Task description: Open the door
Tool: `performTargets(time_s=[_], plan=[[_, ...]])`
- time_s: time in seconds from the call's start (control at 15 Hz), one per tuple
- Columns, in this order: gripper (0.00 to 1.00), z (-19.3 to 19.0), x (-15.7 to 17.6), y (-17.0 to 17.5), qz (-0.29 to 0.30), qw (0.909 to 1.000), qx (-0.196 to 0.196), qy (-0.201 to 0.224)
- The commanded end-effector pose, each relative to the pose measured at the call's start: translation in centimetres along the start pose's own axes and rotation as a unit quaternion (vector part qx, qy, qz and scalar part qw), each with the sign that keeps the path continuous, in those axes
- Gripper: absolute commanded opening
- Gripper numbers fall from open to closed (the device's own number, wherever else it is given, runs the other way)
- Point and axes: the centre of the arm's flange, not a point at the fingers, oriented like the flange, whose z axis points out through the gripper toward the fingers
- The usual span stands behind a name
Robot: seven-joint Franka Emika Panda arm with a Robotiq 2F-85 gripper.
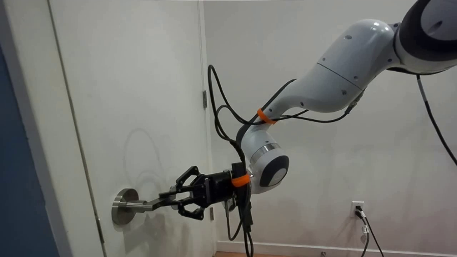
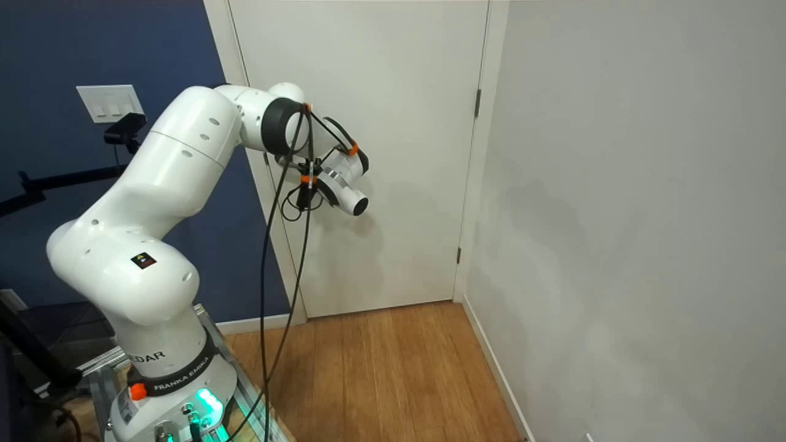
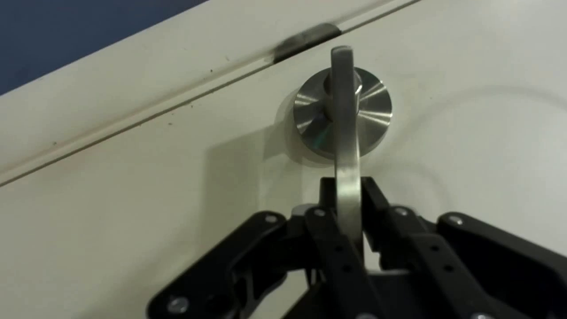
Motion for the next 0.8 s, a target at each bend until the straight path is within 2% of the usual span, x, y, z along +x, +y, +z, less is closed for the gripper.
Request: performTargets(time_s=[0.0, 0.27, 0.33, 0.47, 0.73], plan=[[0.05, 3.7, -0.6, 2.4, 0.057, 0.9968, 0.012, -0.055], [0.05, 4.0, -1.8, 3.8, 0.067, 0.9930, 0.089, -0.038], [0.18, 0.4, 0.2, 2.6, 0.052, 0.9971, 0.054, -0.011], [0.18, 0.6, 0.0, 3.4, 0.062, 0.9952, 0.074, -0.010], [0.18, 0.7, 0.0, 3.4, 0.064, 0.9949, 0.077, -0.011]])
